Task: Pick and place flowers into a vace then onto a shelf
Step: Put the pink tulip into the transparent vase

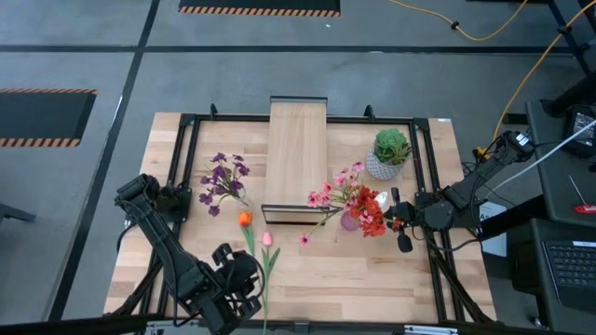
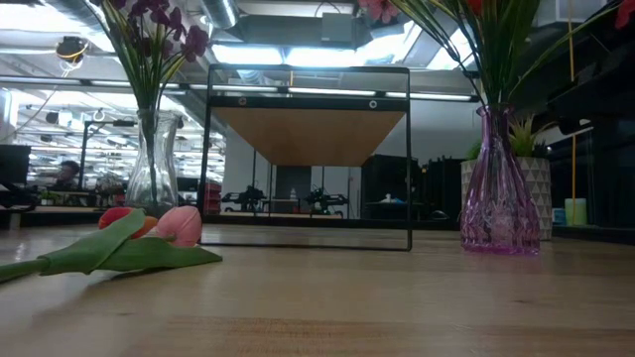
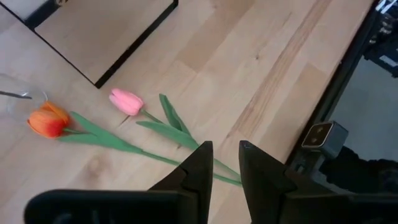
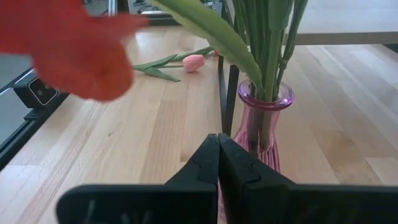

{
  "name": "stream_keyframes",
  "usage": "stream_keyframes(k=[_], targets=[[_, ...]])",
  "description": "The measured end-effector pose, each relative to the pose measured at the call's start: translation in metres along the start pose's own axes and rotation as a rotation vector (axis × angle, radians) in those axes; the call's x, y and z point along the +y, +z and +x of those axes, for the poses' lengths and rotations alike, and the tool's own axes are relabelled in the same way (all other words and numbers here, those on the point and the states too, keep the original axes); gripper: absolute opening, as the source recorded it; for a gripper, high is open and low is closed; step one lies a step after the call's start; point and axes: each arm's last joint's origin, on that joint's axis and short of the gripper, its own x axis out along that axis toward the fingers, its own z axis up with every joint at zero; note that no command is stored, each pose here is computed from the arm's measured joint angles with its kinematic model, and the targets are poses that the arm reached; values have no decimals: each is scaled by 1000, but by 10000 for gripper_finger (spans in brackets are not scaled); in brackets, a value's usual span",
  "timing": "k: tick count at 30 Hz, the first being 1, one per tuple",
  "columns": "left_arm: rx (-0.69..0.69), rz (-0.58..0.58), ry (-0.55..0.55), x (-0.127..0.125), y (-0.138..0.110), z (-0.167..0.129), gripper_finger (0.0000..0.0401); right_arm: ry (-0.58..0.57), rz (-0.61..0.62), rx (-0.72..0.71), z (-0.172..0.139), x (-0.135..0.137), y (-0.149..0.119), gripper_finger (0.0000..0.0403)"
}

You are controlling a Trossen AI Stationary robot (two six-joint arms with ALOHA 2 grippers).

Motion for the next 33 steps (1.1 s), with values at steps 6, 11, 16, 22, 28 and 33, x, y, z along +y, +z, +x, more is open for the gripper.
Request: stream_keyframes(k=[6, 11, 16, 22, 28, 33], targets=[[-28, -25, 7, 1, 3, 2, 76, 0, 0, 0, 0, 0, 0, 2], [-43, -80, 19, 2, 9, 5, 109, 0, 0, 0, 0, 0, 0, 2], [-54, -198, 23, 2, 12, 7, 162, 0, 0, 0, 0, 0, 0, 2], [-52, -264, 80, -2, 7, 28, 214, -1, 0, 1, 0, 0, 0, 2], [86, -278, 199, -11, -8, 74, 227, -1, -1, 2, 0, 0, 0, 2], [119, -337, 275, -14, -13, 110, 228, -1, -1, 2, 0, 0, 0, 2]])
